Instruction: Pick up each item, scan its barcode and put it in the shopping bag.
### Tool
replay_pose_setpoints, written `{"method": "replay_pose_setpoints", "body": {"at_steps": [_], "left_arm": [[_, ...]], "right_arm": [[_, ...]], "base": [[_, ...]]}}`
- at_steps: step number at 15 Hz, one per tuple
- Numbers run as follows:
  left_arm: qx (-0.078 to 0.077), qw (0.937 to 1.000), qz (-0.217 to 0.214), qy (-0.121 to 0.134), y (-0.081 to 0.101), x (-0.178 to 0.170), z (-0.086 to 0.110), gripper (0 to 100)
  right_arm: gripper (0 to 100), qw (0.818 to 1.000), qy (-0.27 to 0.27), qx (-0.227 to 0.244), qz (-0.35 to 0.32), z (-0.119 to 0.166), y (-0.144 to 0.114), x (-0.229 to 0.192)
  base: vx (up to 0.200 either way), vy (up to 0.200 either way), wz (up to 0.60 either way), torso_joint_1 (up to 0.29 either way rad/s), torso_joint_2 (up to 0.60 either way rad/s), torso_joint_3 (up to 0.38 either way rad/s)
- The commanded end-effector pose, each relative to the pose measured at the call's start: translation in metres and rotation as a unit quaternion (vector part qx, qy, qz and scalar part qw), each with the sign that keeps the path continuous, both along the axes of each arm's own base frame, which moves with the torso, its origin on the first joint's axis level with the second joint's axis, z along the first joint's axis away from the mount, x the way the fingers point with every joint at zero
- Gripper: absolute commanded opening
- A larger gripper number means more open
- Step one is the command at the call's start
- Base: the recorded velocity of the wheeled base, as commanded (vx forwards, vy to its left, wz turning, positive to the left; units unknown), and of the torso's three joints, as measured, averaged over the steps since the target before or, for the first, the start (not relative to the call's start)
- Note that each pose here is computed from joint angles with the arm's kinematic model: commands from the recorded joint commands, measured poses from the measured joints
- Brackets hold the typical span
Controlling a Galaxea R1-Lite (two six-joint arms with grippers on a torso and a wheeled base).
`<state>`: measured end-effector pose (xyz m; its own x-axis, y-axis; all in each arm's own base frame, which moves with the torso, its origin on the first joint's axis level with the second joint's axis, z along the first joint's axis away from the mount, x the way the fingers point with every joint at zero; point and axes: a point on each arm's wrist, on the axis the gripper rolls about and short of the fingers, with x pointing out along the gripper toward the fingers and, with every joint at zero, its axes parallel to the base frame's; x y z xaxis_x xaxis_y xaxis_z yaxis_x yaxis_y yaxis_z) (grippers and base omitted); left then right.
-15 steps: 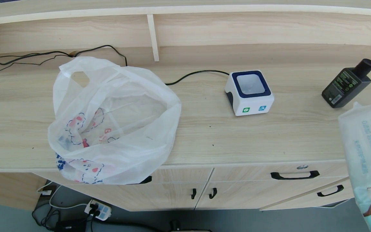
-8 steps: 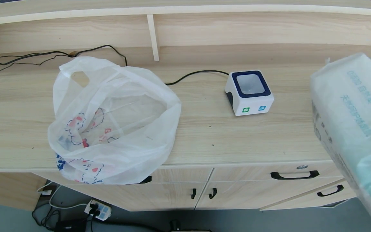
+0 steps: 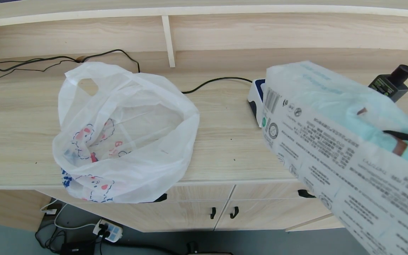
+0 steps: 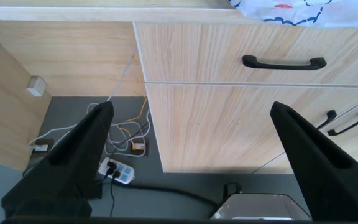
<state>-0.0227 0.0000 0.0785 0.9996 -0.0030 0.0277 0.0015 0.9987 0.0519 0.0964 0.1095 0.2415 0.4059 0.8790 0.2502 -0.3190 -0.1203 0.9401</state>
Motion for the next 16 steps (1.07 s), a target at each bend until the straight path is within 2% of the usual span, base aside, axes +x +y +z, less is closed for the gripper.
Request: {"method": "replay_pose_setpoints", "body": {"at_steps": [1, 4, 6, 9, 11, 14, 16], "left_arm": [[0.000, 1.0000, 0.000, 0.000, 0.000, 0.000, 0.000, 100], [0.000, 1.0000, 0.000, 0.000, 0.000, 0.000, 0.000, 100], [-0.001, 1.0000, 0.000, 0.000, 0.000, 0.000, 0.000, 100], [-0.001, 1.0000, 0.000, 0.002, 0.000, 0.000, 0.000, 100], [-0.001, 1.0000, 0.000, 0.001, 0.000, 0.000, 0.000, 100], [0.001, 1.0000, 0.000, 0.002, 0.000, 0.000, 0.000, 100], [0.002, 1.0000, 0.000, 0.002, 0.000, 0.000, 0.000, 100]], "right_arm": [[0, 1.000, 0.027, -0.003, 0.011, -0.008, 0.003, 0.001], [0, 0.991, 0.074, 0.102, 0.052, 0.003, 0.000, -0.003], [0, 0.982, 0.092, 0.144, 0.080, 0.004, -0.001, -0.007], [0, 0.978, 0.119, 0.136, 0.103, -0.007, 0.000, -0.014], [0, 0.969, 0.136, 0.162, 0.130, -0.004, -0.002, -0.019], [0, 0.962, 0.118, 0.194, 0.152, -0.001, -0.011, -0.029], [0, 0.961, 0.119, 0.197, 0.153, -0.002, -0.014, -0.031]], "base": [[0.000, 0.000, 0.00, 0.000, 0.00, 0.000], [0.000, 0.000, 0.00, 0.000, 0.00, 0.000], [0.000, 0.000, 0.00, 0.000, 0.00, 0.000], [0.000, 0.000, 0.00, 0.000, 0.00, 0.000], [0.000, 0.000, 0.00, 0.000, 0.00, 0.000], [0.000, 0.000, 0.00, 0.000, 0.00, 0.000], [0.000, 0.000, 0.00, 0.000, 0.00, 0.000]]}}
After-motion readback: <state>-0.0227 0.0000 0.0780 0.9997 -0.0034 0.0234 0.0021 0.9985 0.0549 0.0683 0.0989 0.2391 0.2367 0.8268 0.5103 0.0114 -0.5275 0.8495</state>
